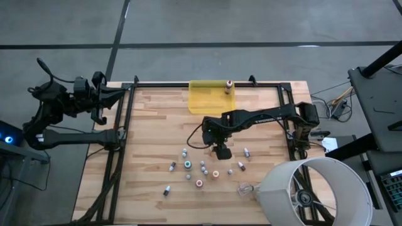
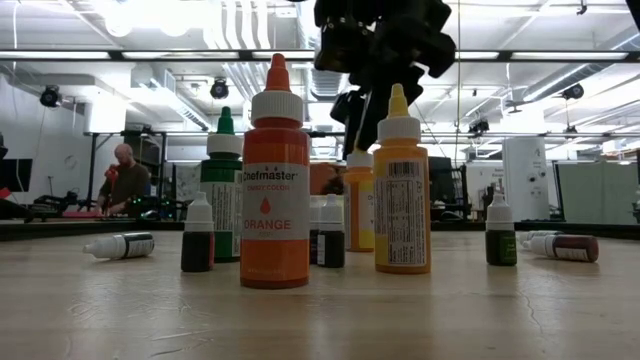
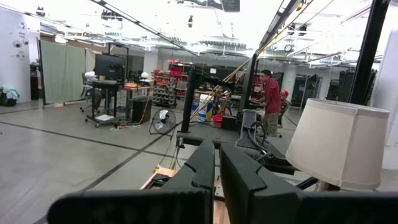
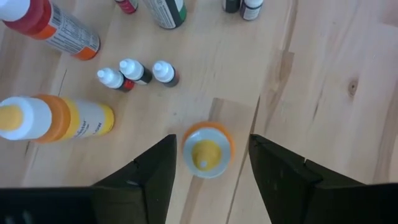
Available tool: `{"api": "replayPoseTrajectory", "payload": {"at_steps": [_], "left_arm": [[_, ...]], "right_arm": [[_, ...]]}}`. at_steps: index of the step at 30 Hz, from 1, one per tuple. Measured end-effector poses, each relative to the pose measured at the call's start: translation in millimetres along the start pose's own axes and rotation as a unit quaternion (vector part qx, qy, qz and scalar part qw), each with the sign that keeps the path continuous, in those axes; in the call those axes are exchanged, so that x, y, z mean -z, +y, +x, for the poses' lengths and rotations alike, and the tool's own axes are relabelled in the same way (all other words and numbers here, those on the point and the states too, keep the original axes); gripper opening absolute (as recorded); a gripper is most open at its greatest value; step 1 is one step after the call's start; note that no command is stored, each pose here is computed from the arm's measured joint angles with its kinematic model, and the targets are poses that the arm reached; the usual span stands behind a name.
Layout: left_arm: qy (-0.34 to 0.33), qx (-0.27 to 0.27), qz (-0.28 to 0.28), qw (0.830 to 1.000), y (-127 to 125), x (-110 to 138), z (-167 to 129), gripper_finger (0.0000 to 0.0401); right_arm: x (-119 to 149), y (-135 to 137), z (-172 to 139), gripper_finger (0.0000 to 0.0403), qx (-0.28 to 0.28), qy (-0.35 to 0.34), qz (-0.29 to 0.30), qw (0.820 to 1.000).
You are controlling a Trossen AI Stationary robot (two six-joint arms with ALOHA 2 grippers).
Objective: Pick & Place food coloring
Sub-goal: Put the top large yellow food coloring bottle into the yellow bin
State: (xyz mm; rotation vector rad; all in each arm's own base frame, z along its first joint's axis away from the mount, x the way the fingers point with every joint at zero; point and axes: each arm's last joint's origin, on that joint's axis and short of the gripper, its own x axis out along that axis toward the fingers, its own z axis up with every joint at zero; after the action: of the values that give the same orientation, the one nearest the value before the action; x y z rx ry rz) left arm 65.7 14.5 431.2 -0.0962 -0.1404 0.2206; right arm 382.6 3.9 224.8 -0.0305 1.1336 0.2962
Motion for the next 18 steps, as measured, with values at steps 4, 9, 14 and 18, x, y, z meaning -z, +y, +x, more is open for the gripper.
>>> {"api": "replayPoseTrajectory", "payload": {"at_steps": [4,9,14,18], "left_arm": [[0.000,0.000,0.000,1.000,0.0,0.0,0.0,0.0000],[0.000,0.000,0.000,1.000,0.0,0.0,0.0,0.0000],[0.000,0.000,0.000,1.000,0.0,0.0,0.0,0.0000],[0.000,0.000,0.000,1.000,0.0,0.0,0.0,0.0000]], "right_arm": [[-0.6,1.4,1.7,0.0194,0.000,-0.006,-0.005,1.000],[1.7,2.7,5.5,0.0194,-0.001,-0.005,-0.006,1.000],[6.2,2.5,9.1,0.0194,-0.002,0.003,-0.004,1.000],[8.6,2.5,11.1,0.0194,-0.002,0.007,-0.004,1.000]]}}
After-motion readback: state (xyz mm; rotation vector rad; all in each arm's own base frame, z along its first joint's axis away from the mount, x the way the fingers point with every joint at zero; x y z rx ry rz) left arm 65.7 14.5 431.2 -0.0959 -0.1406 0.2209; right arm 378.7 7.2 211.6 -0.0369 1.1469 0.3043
